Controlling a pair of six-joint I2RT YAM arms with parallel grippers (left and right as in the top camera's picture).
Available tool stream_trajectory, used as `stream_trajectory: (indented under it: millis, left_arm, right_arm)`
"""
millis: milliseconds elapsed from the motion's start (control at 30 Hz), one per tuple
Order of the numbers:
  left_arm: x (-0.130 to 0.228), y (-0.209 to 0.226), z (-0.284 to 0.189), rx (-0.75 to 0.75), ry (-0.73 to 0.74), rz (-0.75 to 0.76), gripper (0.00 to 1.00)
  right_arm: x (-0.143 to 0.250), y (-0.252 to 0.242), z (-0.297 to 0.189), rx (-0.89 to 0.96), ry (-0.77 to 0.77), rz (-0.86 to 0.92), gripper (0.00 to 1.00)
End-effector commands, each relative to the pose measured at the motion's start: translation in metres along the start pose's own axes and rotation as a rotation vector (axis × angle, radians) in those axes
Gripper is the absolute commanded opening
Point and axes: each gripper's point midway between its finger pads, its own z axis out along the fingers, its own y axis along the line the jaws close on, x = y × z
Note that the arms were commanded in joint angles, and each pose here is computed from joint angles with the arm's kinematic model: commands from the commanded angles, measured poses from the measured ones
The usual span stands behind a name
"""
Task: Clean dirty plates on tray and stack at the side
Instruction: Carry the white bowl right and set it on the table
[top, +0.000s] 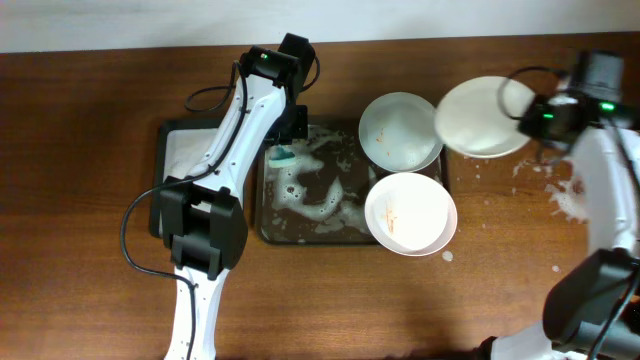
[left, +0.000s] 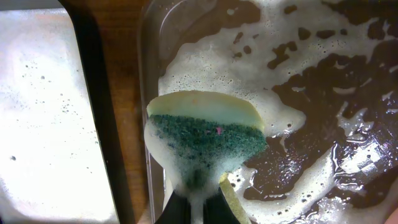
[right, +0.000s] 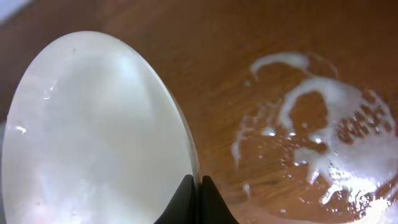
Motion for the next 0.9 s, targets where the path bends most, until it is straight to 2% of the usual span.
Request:
stream_trajectory:
  millis: [0, 133, 333, 500, 667, 700, 733, 800, 867]
  left_arm:
    - [-0.006, 0.004, -0.005, -0.003, -0.024, -0.001, 0.01]
    - [-0.008, 0.004, -0.005, -0.001, -0.032, -0.002, 0.01]
    - [-0.01, 0.003, -0.005, 0.002, -0.04, -0.002, 0.0]
    - [-0.017, -0.002, -0.006, 0.023, -0.066, -0.006, 0.01]
    - [-0.018, -0.004, -0.006, 0.038, -0.069, -0.006, 0.01]
    - [-0.018, -0.004, -0.006, 0.038, -0.068, -0.006, 0.01]
    - [-0.017, -0.004, -0.006, 0.038, -0.068, -0.006, 0.0]
    - [-0.017, -0.004, -0.006, 0.037, -0.068, -0.006, 0.01]
    - [-0.019, -0.005, -0.006, 0.039, -0.073, -0.006, 0.01]
  right_arm:
    - [-0.01, -0.024, -0.005, -0.088, -0.009, 0.203, 0.04]
    - [-0.007, -0.08, 0.011, -0.023, -0.037, 0.427, 0.04]
    - [0.03, -0.166, 0.035, 0.112, -0.04, 0.675, 0.04]
    - [0.062, -0.203, 0.047, 0.215, -0.039, 0.723, 0.04]
    - [0.075, -0.213, 0.056, 0.275, -0.02, 0.724, 0.06]
    - [0.075, -0.212, 0.057, 0.275, -0.017, 0.724, 0.16]
    - [0.075, -0.212, 0.057, 0.274, -0.017, 0.724, 0.31]
    - [0.076, -0.209, 0.058, 0.255, -0.009, 0.726, 0.51]
    - [0.076, -0.201, 0.06, 0.211, 0.008, 0.729, 0.59]
